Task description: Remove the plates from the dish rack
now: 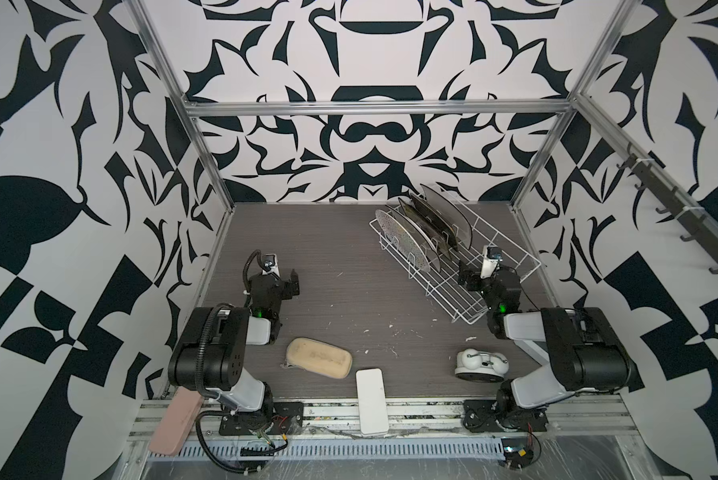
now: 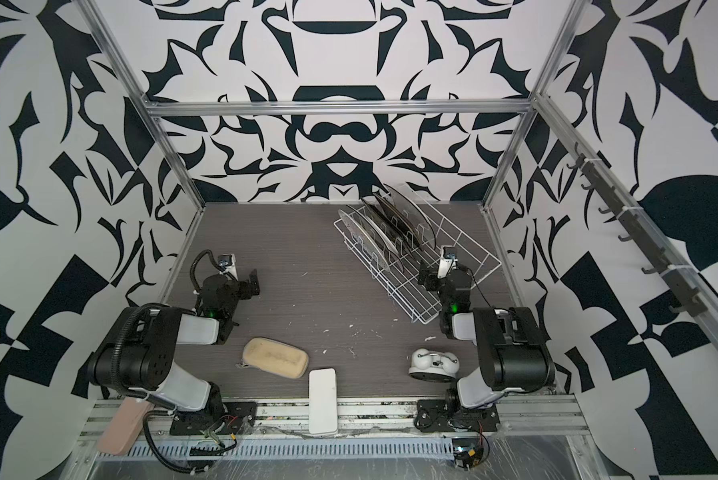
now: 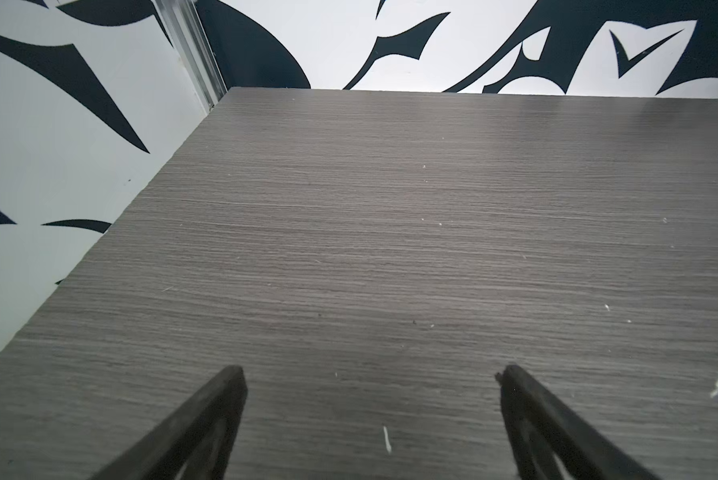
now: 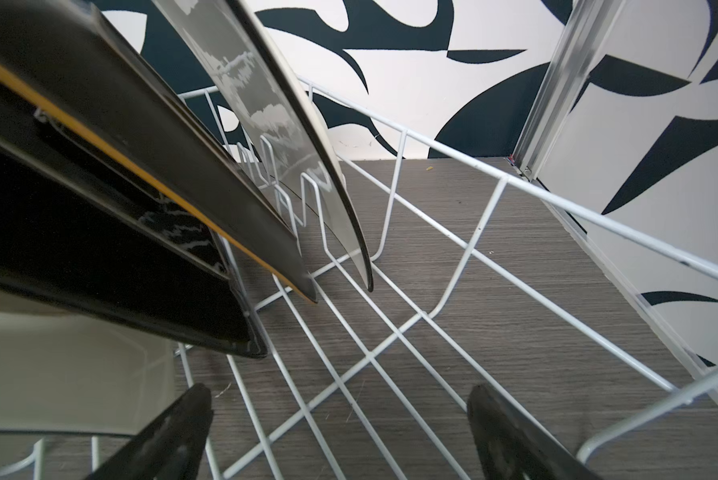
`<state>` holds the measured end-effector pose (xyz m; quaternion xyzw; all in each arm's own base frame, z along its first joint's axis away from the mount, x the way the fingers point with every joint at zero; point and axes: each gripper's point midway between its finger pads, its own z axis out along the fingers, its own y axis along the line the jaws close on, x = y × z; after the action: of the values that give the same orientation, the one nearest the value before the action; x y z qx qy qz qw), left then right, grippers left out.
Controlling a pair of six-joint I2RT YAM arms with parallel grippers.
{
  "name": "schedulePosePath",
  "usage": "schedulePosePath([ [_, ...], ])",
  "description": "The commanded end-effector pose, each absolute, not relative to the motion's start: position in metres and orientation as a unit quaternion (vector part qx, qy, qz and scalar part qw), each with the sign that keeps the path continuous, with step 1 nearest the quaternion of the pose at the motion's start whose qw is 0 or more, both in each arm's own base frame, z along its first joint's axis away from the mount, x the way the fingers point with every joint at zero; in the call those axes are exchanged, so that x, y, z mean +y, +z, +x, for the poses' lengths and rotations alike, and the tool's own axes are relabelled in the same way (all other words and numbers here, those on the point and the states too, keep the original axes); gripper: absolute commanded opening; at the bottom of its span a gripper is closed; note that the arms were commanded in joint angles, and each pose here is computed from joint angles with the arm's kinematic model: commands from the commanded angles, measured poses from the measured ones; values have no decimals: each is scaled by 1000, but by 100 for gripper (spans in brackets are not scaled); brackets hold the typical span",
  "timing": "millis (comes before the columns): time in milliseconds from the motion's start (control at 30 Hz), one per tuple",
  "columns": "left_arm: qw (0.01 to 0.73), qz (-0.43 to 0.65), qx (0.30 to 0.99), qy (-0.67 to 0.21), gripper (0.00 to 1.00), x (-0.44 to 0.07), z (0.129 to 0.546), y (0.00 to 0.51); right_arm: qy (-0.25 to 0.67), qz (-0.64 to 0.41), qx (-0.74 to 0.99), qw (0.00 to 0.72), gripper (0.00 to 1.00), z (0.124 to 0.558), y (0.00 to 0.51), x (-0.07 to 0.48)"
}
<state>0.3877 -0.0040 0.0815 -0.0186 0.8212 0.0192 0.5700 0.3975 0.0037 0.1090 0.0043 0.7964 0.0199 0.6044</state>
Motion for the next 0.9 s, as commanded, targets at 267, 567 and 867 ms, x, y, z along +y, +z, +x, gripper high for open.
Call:
schedulePosePath([
  [267,580,-12,815,11,99,-8,393,89,24,2,828,560,100,387,79,8],
  [567,579,-12,815,11,99,-8,393,89,24,3,828,560,100,387,78,7],
  [867,580,-9,815,10,99,-9,393,89,24,3,828,560,100,387,79,7],
])
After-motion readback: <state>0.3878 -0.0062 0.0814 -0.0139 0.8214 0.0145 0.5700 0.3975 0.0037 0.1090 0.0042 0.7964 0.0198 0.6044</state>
